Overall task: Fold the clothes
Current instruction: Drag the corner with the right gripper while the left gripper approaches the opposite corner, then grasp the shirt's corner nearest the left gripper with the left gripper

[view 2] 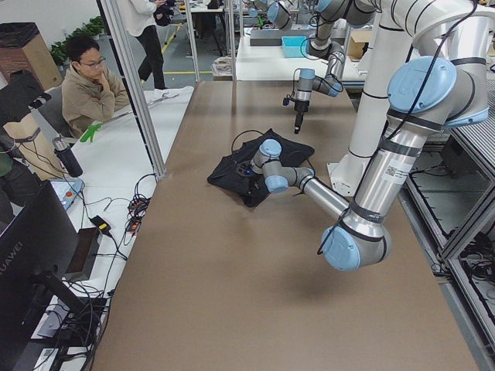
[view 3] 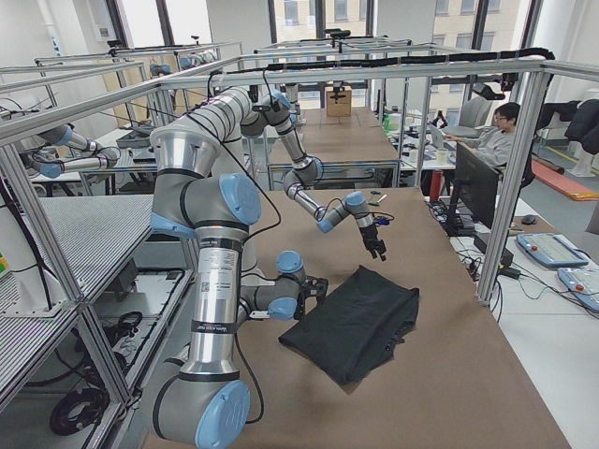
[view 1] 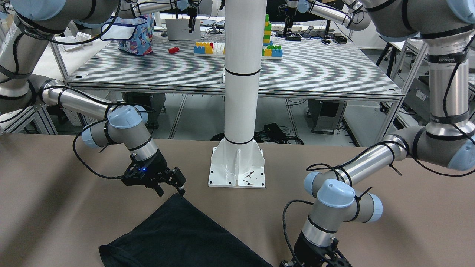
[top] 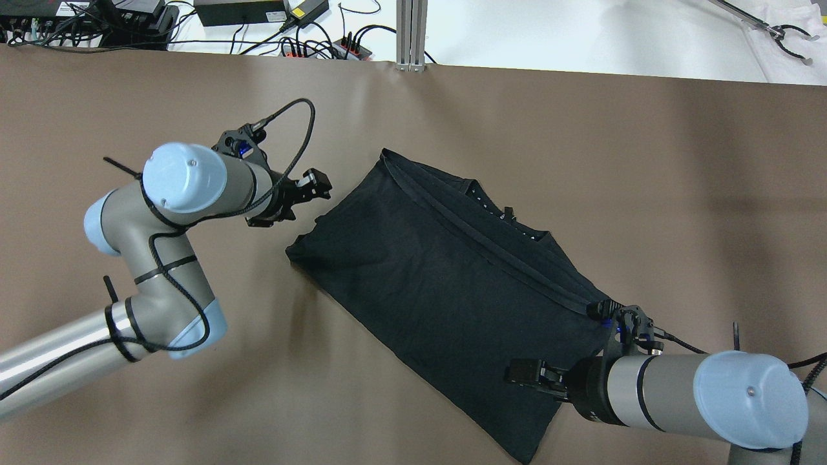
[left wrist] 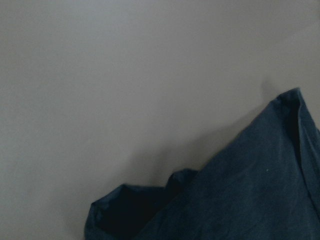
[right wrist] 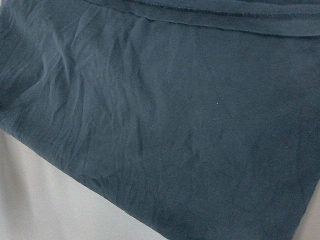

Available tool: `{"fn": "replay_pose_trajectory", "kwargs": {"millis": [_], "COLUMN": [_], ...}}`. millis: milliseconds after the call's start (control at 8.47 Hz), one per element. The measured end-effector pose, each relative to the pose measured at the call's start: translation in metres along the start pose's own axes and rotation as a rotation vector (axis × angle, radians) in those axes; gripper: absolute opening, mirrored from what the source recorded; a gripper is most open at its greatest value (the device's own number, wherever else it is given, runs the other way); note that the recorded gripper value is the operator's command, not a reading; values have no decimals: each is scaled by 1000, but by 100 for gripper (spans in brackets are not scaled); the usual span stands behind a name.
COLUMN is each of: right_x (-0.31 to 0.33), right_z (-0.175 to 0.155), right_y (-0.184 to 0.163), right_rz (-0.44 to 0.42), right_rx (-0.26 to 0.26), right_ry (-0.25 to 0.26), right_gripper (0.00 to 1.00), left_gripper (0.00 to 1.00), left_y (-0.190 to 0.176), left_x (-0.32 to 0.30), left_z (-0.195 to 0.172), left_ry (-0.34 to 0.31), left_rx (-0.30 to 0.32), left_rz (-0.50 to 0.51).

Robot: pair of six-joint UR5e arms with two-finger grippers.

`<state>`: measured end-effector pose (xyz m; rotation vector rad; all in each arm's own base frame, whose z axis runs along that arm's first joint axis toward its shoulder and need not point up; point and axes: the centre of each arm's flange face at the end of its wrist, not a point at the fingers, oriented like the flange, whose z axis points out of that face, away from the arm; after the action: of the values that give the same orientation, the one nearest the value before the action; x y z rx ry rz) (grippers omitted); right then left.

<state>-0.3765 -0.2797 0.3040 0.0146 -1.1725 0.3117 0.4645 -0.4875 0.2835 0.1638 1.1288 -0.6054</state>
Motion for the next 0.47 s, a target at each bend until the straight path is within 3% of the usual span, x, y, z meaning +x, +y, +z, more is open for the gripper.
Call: {"fn": "replay_pose_trajectory", "kwargs": {"millis": [236,472], "right_x": [1,3], "right_z": [4,7], "right_y": [-2,-3], "right_rz": [2,5], "right_rx": [7,11], "right_ry": [4,9], "right_gripper": [95,95], "left_gripper": [71,70], "left_y": [33,34], "left_x": [-16,-25], "left_z": [16,29], "left_ry": [-28,-54], "left_rx": [-1,9], "left_rz": [24,36]}}
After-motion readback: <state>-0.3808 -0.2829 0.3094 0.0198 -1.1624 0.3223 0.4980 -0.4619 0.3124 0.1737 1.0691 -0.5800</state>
